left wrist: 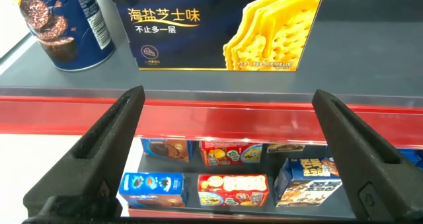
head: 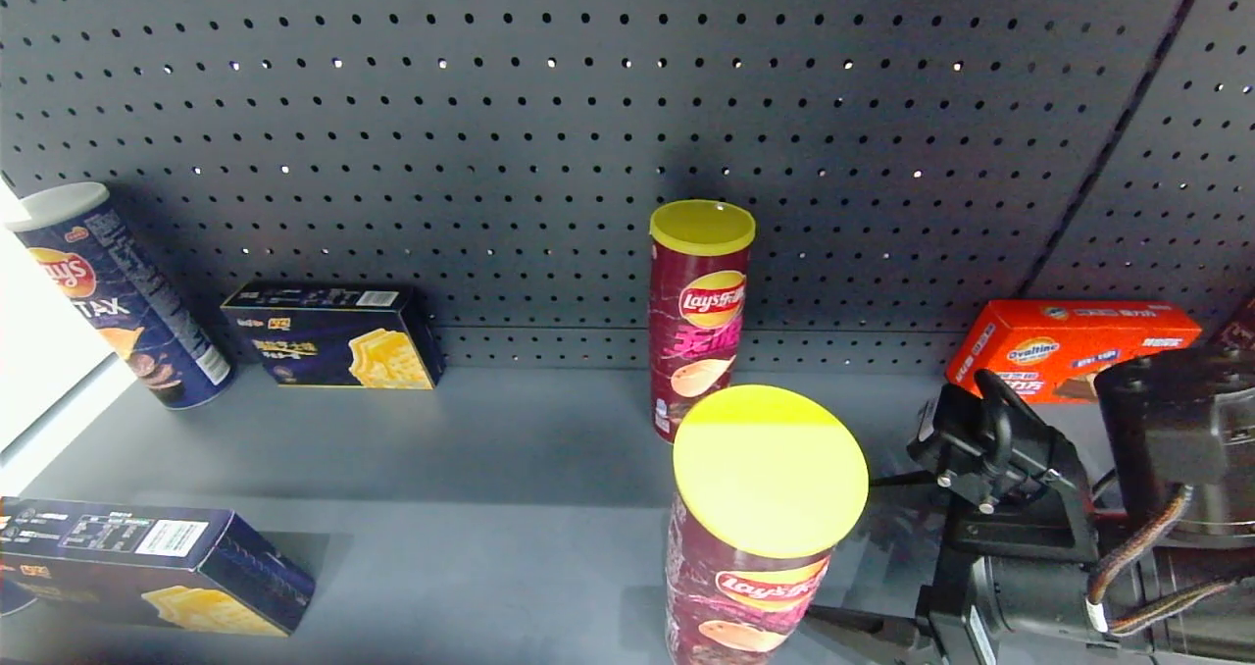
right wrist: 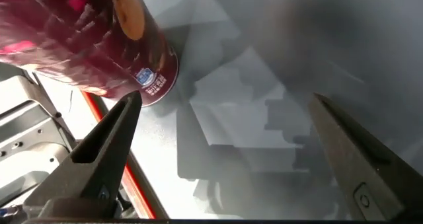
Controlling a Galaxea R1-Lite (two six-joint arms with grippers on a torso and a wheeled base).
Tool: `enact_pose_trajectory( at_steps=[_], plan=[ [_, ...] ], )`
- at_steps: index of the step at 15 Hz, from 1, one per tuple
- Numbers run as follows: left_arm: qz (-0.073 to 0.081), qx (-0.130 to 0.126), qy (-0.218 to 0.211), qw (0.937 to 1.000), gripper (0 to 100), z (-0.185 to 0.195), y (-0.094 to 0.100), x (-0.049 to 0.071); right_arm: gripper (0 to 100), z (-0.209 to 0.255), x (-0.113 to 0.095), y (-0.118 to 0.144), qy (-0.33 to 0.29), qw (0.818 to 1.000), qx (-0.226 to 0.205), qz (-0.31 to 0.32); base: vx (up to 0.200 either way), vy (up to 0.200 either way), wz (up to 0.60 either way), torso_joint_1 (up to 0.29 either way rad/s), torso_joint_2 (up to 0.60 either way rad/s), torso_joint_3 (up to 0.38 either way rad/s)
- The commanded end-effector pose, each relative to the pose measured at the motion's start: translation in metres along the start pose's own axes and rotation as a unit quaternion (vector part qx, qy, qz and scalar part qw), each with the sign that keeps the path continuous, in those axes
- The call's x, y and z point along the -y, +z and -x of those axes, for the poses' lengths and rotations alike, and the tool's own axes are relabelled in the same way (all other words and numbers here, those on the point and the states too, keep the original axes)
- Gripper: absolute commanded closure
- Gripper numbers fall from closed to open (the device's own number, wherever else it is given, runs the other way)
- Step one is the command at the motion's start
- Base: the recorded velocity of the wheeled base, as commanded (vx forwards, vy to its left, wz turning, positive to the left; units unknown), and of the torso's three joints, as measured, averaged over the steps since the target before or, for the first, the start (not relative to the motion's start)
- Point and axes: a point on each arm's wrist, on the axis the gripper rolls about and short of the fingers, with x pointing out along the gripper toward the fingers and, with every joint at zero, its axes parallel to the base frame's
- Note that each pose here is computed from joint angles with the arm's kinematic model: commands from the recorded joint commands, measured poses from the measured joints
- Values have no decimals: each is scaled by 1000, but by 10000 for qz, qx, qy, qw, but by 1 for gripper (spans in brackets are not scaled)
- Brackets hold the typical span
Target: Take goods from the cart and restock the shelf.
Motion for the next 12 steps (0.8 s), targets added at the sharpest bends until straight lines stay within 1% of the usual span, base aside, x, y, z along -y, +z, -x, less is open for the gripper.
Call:
enact_pose_trajectory(
  at_steps=[1,7,12],
  plan=[
    [6,-6,6,10000,0,0,0,0,0,-2,-2,0,50,10000,-16,24,0,0,0,0,0,0],
    [6,-6,6,10000,0,0,0,0,0,-11,-3,6,113,9999,-32,59,0,0,0,0,0,0],
    [-2,-6,6,10000,0,0,0,0,0,-10,-3,4,95,9999,-51,45,0,0,0,0,0,0]
  ],
)
